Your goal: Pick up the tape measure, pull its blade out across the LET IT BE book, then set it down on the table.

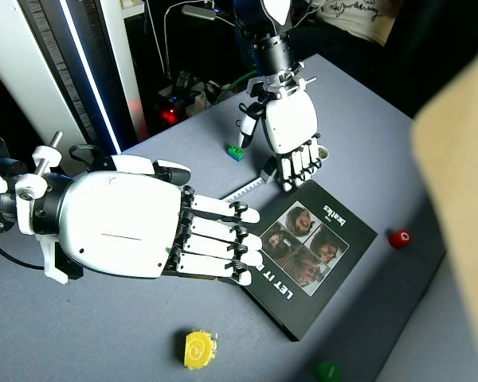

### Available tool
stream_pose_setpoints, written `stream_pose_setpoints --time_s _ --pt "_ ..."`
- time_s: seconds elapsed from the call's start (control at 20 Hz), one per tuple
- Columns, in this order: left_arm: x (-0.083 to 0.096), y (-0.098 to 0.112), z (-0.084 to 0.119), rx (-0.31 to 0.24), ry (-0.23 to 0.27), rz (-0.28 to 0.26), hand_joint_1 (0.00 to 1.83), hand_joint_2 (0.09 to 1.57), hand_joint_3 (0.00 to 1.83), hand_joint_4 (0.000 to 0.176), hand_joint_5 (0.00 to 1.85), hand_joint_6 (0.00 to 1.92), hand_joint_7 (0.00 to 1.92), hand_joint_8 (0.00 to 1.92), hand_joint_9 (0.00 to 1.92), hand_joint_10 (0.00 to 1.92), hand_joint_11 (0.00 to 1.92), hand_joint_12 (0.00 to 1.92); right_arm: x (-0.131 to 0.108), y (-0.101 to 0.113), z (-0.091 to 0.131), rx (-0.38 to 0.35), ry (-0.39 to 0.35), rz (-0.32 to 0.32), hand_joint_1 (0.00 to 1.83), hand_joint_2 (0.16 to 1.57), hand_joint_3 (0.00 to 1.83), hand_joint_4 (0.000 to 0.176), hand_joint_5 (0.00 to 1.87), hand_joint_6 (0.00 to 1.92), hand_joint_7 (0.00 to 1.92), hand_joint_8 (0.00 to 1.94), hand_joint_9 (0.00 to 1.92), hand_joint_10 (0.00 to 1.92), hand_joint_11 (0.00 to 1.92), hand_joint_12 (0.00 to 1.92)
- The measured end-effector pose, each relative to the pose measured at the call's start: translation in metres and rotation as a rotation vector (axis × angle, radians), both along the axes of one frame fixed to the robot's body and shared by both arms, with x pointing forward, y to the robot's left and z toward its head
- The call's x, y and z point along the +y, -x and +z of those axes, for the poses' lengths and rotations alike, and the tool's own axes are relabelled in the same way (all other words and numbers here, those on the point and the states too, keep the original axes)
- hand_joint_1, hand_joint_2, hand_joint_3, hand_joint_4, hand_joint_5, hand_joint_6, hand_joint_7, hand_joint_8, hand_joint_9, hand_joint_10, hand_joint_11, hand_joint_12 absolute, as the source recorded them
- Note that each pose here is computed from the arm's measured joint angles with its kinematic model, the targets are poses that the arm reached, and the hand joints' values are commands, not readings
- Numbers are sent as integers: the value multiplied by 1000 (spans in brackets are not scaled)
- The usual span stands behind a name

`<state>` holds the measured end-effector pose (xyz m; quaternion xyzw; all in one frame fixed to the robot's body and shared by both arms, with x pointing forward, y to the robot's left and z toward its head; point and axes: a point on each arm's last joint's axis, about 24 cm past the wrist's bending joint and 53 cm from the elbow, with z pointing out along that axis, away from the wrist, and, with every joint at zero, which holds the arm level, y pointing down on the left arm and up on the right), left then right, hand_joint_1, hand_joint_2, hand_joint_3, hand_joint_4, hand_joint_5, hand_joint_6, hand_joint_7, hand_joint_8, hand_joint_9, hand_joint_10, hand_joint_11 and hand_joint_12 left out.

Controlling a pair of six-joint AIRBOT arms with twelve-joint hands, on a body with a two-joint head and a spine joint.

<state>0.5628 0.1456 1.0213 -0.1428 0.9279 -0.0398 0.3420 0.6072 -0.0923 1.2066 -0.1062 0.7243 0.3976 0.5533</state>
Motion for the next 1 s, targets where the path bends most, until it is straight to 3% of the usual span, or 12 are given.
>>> stream_pose_setpoints --time_s 0.85,0.9,0.95,1.0 --pt "-3 -3 -7 -22 -4 -36 993 894 4 0 256 13 163 12 131 9 0 422 1 3 4 -12 -8 7 22 1106 0 118 146 0 157 0 123 0 0 684" --pt "-3 -3 -8 -22 -7 -38 1119 940 5 0 421 17 320 16 300 20 175 549 2 4 4 -12 -8 7 22 1106 0 118 148 1 158 1 123 0 0 666" --pt "-3 -3 -8 -25 -8 -40 1119 940 5 0 421 17 320 16 300 20 175 549 2 4 4 -12 -6 9 22 1106 0 118 148 1 158 1 123 0 0 666" --pt "-3 -3 -8 -27 -7 -43 1195 1032 10 0 590 17 636 32 617 56 477 644 2 5 4 -12 -6 10 34 1102 0 117 162 4 164 1 128 2 0 691"
